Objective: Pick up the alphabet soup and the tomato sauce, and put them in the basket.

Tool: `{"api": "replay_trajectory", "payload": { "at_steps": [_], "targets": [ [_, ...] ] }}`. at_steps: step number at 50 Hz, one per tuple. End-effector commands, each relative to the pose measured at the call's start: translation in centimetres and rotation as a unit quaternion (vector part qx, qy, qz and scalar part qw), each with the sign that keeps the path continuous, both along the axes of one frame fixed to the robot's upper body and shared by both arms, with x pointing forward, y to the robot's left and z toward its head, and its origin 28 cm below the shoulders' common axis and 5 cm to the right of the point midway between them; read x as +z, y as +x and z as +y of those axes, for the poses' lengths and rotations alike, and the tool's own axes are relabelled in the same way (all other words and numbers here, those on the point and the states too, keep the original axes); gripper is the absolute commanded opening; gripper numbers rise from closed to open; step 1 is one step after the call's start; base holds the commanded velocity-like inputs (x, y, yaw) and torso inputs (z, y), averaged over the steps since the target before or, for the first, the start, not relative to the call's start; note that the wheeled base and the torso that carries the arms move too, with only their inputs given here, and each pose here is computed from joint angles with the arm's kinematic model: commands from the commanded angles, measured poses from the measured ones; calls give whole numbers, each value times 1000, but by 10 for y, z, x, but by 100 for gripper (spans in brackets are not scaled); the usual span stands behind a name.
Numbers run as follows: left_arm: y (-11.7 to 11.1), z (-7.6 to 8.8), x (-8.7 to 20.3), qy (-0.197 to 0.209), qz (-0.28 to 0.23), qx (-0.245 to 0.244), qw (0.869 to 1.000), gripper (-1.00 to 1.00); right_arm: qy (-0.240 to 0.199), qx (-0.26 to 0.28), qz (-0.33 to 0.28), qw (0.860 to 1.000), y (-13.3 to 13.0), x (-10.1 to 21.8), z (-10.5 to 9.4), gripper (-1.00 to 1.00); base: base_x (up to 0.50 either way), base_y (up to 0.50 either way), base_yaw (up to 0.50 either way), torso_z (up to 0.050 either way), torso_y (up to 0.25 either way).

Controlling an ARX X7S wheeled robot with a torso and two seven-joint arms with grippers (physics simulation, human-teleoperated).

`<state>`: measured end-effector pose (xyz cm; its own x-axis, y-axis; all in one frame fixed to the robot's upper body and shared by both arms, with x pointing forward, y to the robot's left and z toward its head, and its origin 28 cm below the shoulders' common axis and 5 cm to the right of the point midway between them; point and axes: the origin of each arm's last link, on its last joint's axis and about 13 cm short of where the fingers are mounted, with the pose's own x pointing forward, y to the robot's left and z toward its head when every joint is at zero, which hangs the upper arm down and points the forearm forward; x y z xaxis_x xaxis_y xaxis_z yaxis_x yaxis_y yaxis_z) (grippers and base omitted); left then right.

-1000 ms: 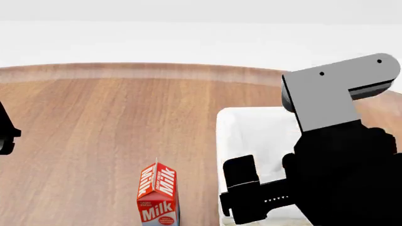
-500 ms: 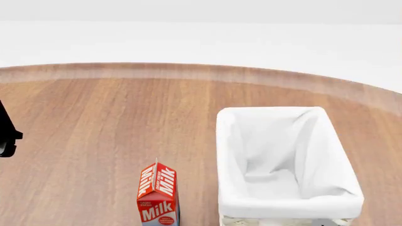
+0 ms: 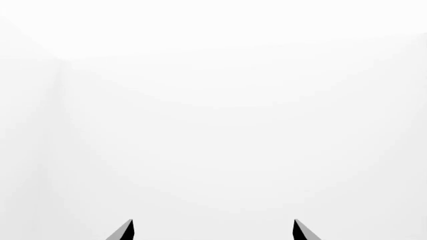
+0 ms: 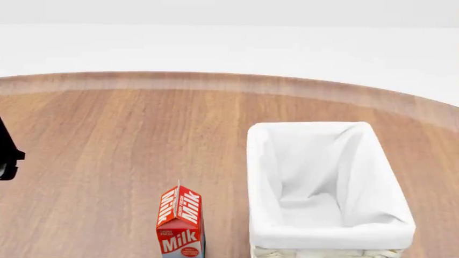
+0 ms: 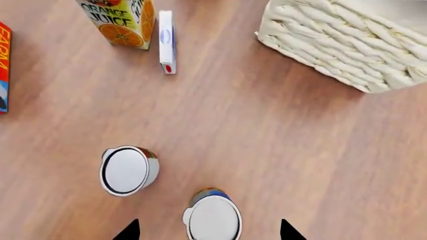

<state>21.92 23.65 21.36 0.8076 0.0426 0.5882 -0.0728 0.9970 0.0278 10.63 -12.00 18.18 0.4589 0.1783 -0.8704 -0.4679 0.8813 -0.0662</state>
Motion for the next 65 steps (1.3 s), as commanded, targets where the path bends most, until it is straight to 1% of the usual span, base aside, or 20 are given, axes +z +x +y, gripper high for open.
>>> {"api": "replay_trajectory", "payload": {
  "at_steps": [1, 2, 3, 13, 24, 35, 42, 50, 57, 65],
  "targets": [
    [-1, 1, 1, 0, -1, 2, 1000, 100, -6, 12, 0, 1000, 2, -16, -2, 100, 0, 0, 0, 0, 0],
    [-1, 1, 1, 0, -2, 2, 1000, 100, -9, 19, -4, 1000, 3, -18, -3, 100, 0, 0, 0, 0, 0],
    [-1, 1, 1, -1, -2, 2, 1000, 100, -3, 10, -1, 1000, 4, -19, -4, 100, 0, 0, 0, 0, 0],
    [0, 0, 0, -1, -1, 1, 1000, 100, 5, 22, 12, 1000, -1, -37, -7, 100, 0, 0, 0, 0, 0],
    [0, 0, -1, -1, -1, 2, 1000, 100, 11, 20, 25, 999, -3, -56, -9, 100, 0, 0, 0, 0, 0],
    [0, -1, -1, 0, -1, 1, 1000, 100, 18, 16, 30, 999, -8, -63, -12, 100, 0, 0, 0, 0, 0],
    [0, 0, -2, 0, 0, 1, 1000, 100, 17, 14, 32, 999, -7, -67, -12, 100, 0, 0, 0, 0, 0],
    [1, -1, -2, 1, 1, 1, 1000, 100, 12, 7, 32, 999, -6, -66, -17, 100, 0, 0, 0, 0, 0],
    [1, -1, 0, 1, -1, 0, 1000, 100, 15, 2, 34, 999, -7, -69, -21, 100, 0, 0, 0, 0, 0],
    [0, -1, -1, 1, 0, 1, 1000, 100, 21, 3, 33, 999, -6, -75, -21, 100, 0, 0, 0, 0, 0]
  ]
}}
